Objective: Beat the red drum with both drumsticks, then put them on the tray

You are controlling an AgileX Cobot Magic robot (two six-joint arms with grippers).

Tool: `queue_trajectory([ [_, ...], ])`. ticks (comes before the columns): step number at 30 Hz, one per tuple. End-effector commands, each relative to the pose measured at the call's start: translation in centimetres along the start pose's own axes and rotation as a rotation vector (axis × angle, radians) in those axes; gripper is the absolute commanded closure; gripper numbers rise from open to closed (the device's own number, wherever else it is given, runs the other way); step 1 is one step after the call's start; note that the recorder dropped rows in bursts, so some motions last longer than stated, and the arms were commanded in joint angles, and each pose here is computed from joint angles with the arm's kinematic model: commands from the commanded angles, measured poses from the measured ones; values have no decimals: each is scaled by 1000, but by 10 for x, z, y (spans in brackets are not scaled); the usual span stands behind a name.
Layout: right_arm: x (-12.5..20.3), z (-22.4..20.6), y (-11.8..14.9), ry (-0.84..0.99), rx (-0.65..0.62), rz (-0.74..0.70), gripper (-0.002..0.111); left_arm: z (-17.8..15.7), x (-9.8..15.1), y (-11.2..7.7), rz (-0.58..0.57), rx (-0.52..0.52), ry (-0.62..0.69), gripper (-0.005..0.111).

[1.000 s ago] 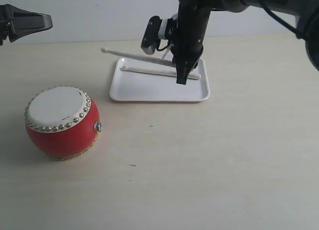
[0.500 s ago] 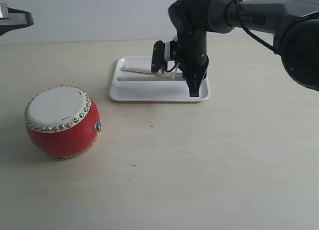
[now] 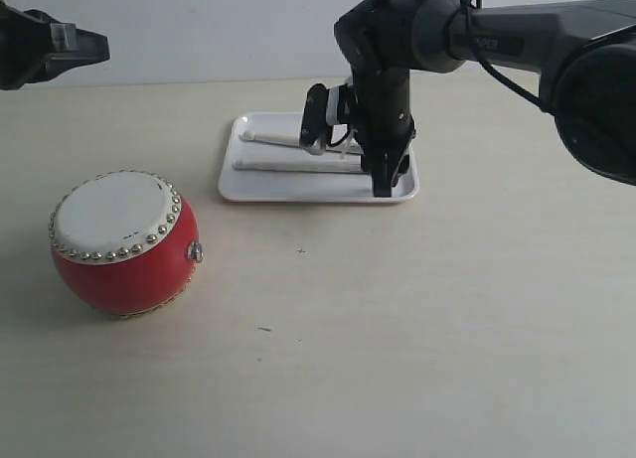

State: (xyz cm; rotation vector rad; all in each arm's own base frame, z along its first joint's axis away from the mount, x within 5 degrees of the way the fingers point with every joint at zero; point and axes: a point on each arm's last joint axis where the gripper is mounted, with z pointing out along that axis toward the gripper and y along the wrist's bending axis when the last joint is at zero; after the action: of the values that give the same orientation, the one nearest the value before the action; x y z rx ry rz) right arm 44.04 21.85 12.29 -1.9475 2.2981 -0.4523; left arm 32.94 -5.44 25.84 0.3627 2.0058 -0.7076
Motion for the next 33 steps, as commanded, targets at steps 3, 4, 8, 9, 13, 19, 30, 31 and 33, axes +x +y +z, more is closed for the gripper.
queue_trajectory([
  [3,3,-25,-6,-38,28,126,55,-1,-2,-1,27,-20,-14,107],
  [4,4,-33,-7,-52,24,160,56,-1,-2,-1,40,-23,-14,107],
  [8,10,-66,-3,-103,-82,370,66,-5,-2,10,76,-170,-4,107],
  [9,14,-72,-2,-115,-129,399,69,-9,-1,13,69,-221,-2,107],
  [13,29,-96,-9,-265,-267,487,89,-27,0,13,77,-357,-17,107],
  [19,63,-105,-13,-284,-335,671,108,-65,16,-1,89,-488,-41,107],
  [30,104,-130,16,-494,-222,839,108,-120,41,-40,101,-511,-162,107],
  [31,107,-133,18,-516,-193,846,108,-123,43,-42,104,-510,-169,107],
  [33,112,-134,22,-574,-116,880,108,-128,50,-46,107,-512,-176,107],
])
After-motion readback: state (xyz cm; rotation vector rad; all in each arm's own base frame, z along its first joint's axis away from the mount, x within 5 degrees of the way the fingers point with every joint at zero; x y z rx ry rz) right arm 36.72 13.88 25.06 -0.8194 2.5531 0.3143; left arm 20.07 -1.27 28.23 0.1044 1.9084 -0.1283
